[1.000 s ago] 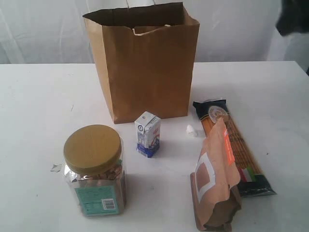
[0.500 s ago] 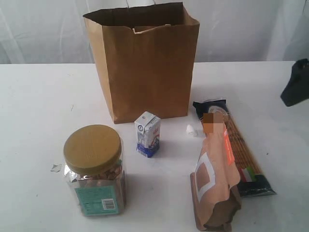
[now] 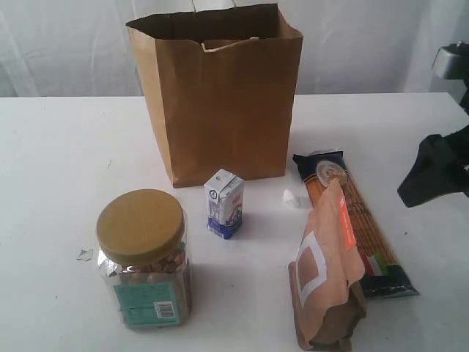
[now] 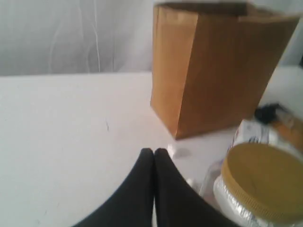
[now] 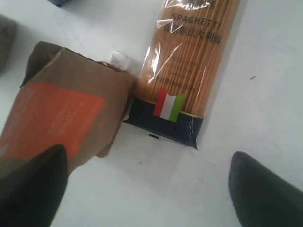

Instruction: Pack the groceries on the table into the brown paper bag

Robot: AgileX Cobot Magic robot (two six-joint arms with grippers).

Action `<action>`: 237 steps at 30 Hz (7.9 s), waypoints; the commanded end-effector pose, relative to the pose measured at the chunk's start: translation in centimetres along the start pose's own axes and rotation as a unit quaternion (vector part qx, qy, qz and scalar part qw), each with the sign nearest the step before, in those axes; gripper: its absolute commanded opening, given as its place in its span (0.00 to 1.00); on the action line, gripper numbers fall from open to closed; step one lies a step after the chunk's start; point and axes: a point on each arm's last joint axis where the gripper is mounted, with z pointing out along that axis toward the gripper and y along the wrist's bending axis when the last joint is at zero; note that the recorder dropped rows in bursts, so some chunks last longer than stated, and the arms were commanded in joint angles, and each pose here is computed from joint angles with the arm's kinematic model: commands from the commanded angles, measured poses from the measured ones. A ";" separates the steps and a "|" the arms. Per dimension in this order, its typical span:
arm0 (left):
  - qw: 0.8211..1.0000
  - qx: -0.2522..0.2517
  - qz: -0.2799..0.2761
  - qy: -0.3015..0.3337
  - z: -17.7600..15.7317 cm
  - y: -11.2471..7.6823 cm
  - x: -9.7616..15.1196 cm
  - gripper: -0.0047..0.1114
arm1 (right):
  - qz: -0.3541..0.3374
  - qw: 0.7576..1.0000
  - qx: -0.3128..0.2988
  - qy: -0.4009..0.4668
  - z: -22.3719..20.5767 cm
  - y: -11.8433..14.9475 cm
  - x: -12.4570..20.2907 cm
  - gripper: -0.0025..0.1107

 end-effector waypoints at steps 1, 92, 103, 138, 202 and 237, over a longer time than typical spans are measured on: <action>0.975 0.000 0.070 0.210 4.4 0.1 -0.9 0.04 | 0.003 0.999 0.017 -0.039 0.1 -0.3 -0.5 0.26; 0.981 -0.029 0.111 0.154 5.6 1.8 7.0 0.68 | -0.123 0.967 -0.185 -0.125 22.6 22.1 -5.4 0.02; 0.998 0.008 0.010 0.058 6.0 0.8 5.4 0.68 | -0.137 0.960 -0.226 -0.088 23.0 23.5 -4.2 0.02; 0.969 0.126 0.185 0.104 6.4 -0.8 6.9 0.70 | -0.191 0.940 -0.246 -0.137 19.6 26.3 -5.3 0.02; 0.969 0.064 0.203 0.128 15.5 1.4 9.5 0.95 | -0.196 0.950 -0.216 -0.114 9.4 20.3 -6.3 0.02; 0.965 0.010 0.193 0.175 16.3 2.5 9.8 0.95 | -0.206 0.946 -0.239 -0.071 9.4 20.6 -5.5 0.02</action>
